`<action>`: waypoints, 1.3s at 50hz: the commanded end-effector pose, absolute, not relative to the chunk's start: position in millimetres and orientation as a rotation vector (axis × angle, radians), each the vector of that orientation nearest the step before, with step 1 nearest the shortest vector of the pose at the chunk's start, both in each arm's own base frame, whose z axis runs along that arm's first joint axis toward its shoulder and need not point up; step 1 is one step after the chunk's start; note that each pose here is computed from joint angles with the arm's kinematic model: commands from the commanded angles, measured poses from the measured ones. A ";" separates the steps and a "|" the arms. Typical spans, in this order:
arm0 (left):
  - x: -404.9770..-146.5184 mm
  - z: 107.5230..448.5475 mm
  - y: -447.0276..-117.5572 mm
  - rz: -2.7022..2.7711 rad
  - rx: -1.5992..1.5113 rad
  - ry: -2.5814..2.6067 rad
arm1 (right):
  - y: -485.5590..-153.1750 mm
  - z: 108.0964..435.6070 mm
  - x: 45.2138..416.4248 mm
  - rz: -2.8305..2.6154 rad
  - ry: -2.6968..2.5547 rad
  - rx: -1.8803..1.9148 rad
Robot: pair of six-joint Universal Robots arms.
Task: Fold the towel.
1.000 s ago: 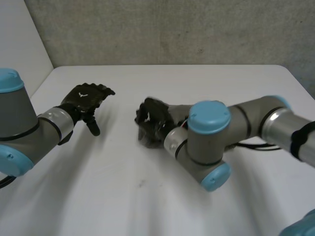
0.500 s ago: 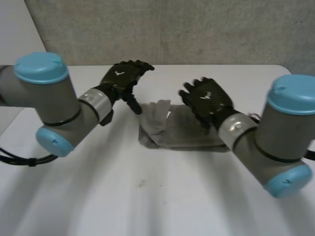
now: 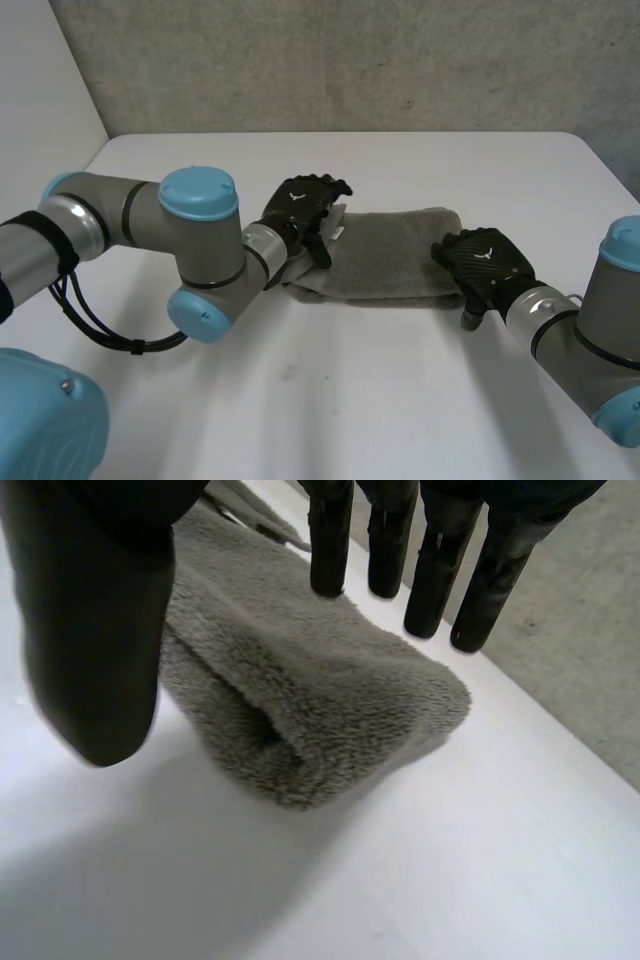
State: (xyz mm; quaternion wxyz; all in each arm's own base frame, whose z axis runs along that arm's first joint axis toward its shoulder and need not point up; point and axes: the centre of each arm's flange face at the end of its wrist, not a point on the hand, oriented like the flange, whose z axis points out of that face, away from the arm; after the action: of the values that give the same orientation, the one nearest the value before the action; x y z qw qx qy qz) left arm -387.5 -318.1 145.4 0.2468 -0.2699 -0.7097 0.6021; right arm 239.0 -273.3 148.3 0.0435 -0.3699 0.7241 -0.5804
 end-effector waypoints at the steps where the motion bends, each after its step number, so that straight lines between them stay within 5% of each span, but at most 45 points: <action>1: -375.2 132.0 -335.8 1.747 -0.678 -2.056 | -288.2 133.2 234.9 -1.820 2.213 -1.114; 13: -357.3 110.9 -325.1 1.673 -0.728 -2.186 | -303.1 121.1 229.8 -1.813 2.249 -1.107; 37: -322.0 202.6 -270.4 1.748 -0.637 -2.083 | -305.1 190.4 223.1 -2.039 2.139 -1.454; 45: -306.2 216.0 -280.1 1.797 -0.571 -2.086 | -267.2 205.0 323.4 -2.027 1.625 -1.643; 52: -298.0 220.7 -285.0 1.815 -0.529 -2.088 | -205.9 157.3 391.2 -1.773 1.387 -1.779; 59: -297.5 222.8 -288.7 1.823 -0.503 -2.071 | -195.4 130.4 393.7 -1.670 1.477 -1.816; 65: -304.1 229.2 -294.0 1.869 -0.499 -2.003 | -206.9 165.9 375.7 -1.801 1.683 -1.653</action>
State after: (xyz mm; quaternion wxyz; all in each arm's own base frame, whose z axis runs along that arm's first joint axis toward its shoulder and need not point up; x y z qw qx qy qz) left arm -298.0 -289.4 223.8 0.1682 -0.1768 -0.7255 0.6435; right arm 394.2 -194.8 136.1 0.1272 -0.6181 0.5128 -0.5821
